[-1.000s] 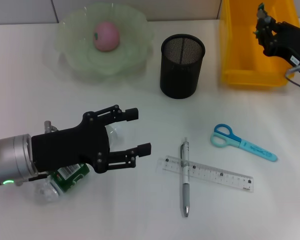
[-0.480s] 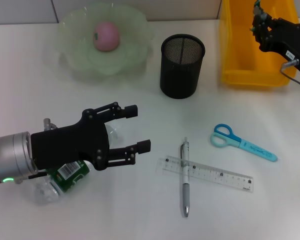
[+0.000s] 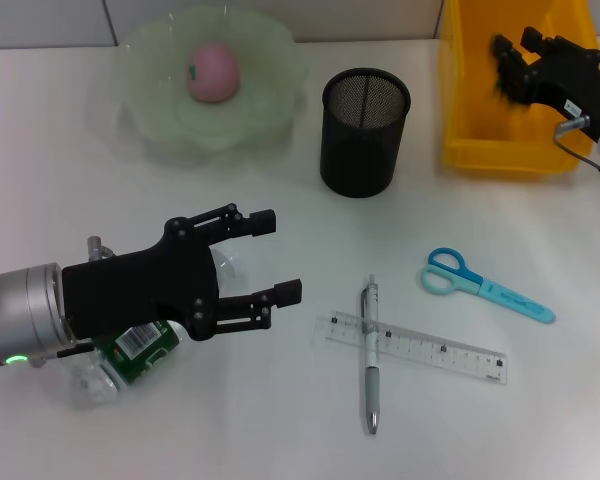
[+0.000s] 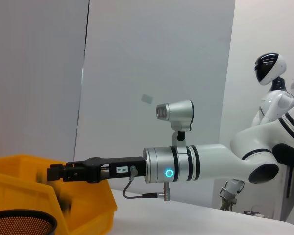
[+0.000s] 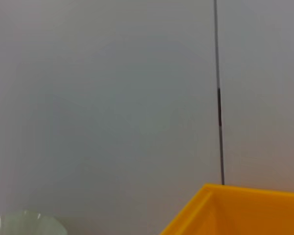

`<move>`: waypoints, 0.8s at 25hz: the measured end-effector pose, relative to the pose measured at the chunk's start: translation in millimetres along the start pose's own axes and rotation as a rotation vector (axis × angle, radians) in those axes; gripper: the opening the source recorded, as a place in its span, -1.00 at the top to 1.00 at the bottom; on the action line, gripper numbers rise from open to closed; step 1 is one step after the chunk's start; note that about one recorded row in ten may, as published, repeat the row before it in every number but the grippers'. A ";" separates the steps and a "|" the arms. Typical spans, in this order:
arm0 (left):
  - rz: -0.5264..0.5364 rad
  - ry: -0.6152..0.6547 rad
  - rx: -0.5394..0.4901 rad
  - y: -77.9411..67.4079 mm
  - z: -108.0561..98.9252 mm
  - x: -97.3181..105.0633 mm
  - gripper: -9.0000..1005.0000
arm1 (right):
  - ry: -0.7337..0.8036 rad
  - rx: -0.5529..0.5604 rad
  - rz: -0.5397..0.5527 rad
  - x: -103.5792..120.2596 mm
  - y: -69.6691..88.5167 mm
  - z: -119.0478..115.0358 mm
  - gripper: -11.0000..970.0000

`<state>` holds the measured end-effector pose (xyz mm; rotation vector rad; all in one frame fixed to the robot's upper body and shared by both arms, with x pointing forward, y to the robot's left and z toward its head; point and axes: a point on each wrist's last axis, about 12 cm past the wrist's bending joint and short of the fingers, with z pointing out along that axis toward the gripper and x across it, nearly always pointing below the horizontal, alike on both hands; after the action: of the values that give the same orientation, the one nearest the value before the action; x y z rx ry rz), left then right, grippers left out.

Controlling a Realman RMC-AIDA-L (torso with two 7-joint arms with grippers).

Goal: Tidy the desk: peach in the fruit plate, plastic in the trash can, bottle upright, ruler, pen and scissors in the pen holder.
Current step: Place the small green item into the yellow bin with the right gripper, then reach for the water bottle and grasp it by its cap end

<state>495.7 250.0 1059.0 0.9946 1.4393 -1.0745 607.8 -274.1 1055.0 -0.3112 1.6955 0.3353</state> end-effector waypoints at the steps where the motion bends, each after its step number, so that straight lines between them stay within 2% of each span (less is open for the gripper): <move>1: 0.000 0.000 0.000 0.0 0.0 0.0 -0.63 | -0.004 -0.004 -0.001 -0.4 0.6 0.0 0.43; 3: 0.000 0.000 0.000 0.0 0.0 -0.1 -0.63 | -0.015 -0.015 0.000 -1.7 2.0 0.1 0.42; 8: 0.000 -0.002 0.000 0.0 -0.1 -0.2 -0.63 | -0.027 -0.024 0.004 -2.9 2.9 -0.4 0.01; 14: 0.000 -0.002 0.000 0.0 -0.1 -0.2 -0.63 | -0.024 -0.020 0.005 -3.2 2.3 0.1 -0.33; 20: 0.001 -0.001 -0.001 0.2 -0.7 -0.3 -0.63 | -0.031 -0.017 0.008 -3.5 1.5 -0.9 -0.35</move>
<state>495.8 250.7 1059.4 0.9939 1.4384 -1.0737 606.9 -273.1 1058.7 -0.3108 1.6647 0.3592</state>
